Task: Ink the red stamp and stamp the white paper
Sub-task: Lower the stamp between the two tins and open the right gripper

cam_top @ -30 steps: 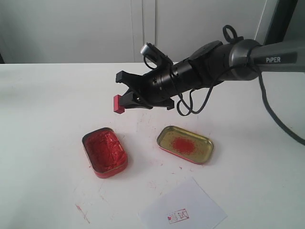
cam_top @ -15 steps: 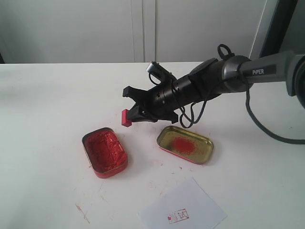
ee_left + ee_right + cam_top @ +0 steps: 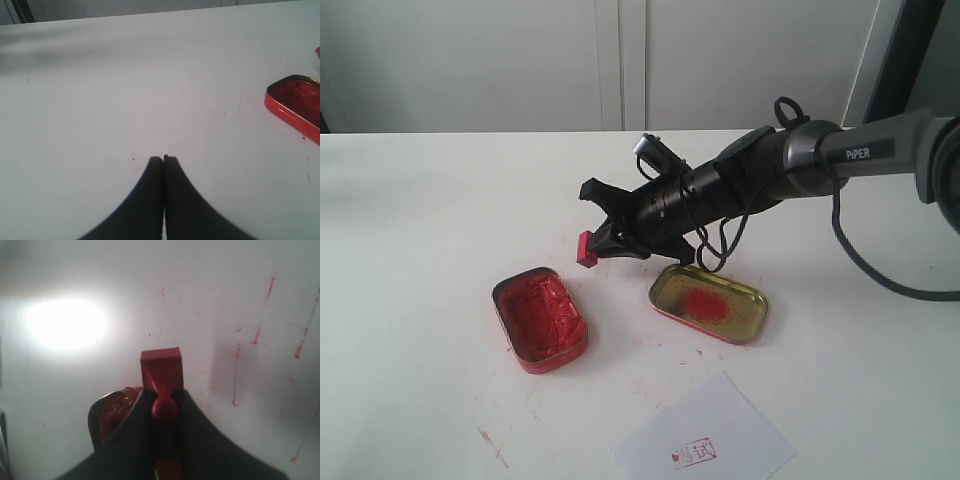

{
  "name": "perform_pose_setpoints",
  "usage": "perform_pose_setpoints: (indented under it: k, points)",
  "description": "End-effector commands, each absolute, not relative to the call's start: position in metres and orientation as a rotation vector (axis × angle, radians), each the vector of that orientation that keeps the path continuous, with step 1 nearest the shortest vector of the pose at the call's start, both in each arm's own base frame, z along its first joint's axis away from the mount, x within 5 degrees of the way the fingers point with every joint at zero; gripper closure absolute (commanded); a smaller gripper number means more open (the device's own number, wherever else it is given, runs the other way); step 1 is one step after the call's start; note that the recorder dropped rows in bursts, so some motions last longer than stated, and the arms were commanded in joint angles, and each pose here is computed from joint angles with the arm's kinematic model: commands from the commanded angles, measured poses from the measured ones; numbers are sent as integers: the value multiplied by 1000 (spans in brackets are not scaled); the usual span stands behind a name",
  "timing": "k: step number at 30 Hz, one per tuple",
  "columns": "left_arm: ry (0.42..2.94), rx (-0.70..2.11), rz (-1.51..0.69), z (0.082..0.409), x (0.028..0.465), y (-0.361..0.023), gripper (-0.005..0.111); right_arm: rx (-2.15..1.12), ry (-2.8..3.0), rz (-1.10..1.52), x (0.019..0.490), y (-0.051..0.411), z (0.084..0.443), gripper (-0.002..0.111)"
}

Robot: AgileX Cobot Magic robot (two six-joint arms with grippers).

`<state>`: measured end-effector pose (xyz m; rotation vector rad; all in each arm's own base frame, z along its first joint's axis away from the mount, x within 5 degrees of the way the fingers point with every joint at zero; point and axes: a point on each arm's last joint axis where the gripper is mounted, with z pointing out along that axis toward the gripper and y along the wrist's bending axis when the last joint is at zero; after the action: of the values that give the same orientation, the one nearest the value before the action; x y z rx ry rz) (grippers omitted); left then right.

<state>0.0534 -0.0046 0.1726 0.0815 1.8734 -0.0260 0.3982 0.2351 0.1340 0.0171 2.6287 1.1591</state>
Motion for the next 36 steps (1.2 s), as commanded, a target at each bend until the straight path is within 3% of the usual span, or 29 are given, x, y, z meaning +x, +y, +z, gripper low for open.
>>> perform_pose_setpoints:
  k: [1,19,27,36]
  points:
    - [1869,74,-33,172,53,-5,107,44,2631,1140,401,231,135,95]
    - [1869,74,-33,172,53,-5,107,57,2661,1113,401,230,129,92]
    - [1869,74,-33,172,53,-5,107,64,2673,1112,401,230,124,79]
    - [1869,74,-33,172,53,-5,107,73,2674,1123,402,227,126,76]
